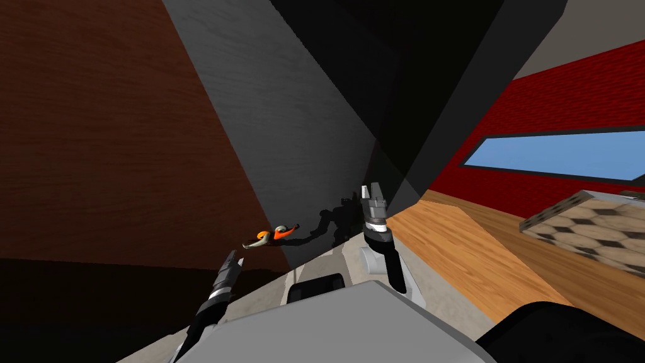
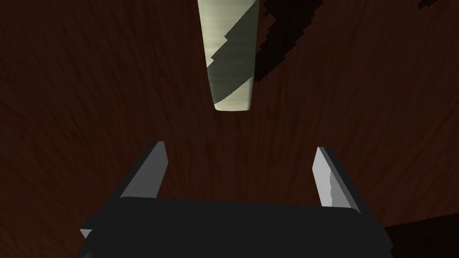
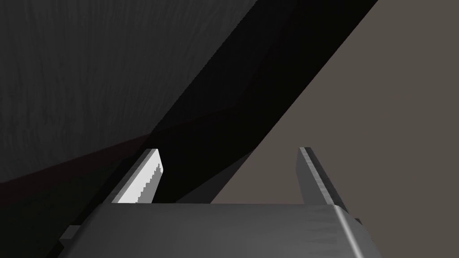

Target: Pull the door open

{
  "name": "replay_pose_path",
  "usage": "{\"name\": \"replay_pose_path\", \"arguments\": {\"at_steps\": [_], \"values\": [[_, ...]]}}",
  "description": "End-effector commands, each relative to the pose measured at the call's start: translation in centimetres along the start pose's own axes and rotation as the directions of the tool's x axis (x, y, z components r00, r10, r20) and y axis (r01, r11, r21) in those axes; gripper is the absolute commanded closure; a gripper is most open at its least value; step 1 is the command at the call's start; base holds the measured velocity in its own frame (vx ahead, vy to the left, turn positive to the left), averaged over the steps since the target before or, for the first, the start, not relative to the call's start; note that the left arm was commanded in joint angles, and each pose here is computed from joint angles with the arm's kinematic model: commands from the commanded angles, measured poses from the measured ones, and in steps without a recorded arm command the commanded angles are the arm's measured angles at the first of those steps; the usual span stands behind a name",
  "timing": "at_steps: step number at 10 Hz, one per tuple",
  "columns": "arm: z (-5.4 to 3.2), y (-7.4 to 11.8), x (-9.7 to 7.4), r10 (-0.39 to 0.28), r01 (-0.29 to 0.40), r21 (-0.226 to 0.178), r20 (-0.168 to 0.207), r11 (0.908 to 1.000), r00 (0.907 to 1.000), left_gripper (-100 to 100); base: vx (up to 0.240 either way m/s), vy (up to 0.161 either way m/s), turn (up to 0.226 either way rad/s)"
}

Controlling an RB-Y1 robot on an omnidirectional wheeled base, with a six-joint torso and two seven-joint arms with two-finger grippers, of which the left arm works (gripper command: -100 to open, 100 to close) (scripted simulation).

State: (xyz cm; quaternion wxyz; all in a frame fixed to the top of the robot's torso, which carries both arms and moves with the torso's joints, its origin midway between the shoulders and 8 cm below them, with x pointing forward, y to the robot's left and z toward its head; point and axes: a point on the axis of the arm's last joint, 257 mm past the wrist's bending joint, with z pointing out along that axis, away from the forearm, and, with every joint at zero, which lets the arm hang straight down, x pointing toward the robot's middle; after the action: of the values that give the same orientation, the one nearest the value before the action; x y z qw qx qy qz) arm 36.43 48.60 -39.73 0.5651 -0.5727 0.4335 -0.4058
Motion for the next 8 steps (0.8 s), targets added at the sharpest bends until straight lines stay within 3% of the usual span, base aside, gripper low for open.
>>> {"name": "replay_pose_path", "arguments": {"at_steps": [1, 2, 3, 8], "values": [[0.94, -0.6, 3.1, -0.021, 0.022, 0.022, -0.043, 0.9995, 0.9989, -100, 0.156, -0.074, -0.189], [0.71, -0.5, 1.8, -0.012, 0.012, 0.014, -0.025, 0.9998, 0.9996, -100, 0.079, -0.043, -0.039], [0.71, -0.5, 1.8, -0.012, 0.012, 0.014, -0.025, 0.9998, 0.9996, 100, -0.011, 0.009, 0.039], [0.71, -0.5, 1.8, -0.012, 0.012, 0.014, -0.025, 0.9998, 0.9996, 100, -0.014, 0.006, -0.006]]}}
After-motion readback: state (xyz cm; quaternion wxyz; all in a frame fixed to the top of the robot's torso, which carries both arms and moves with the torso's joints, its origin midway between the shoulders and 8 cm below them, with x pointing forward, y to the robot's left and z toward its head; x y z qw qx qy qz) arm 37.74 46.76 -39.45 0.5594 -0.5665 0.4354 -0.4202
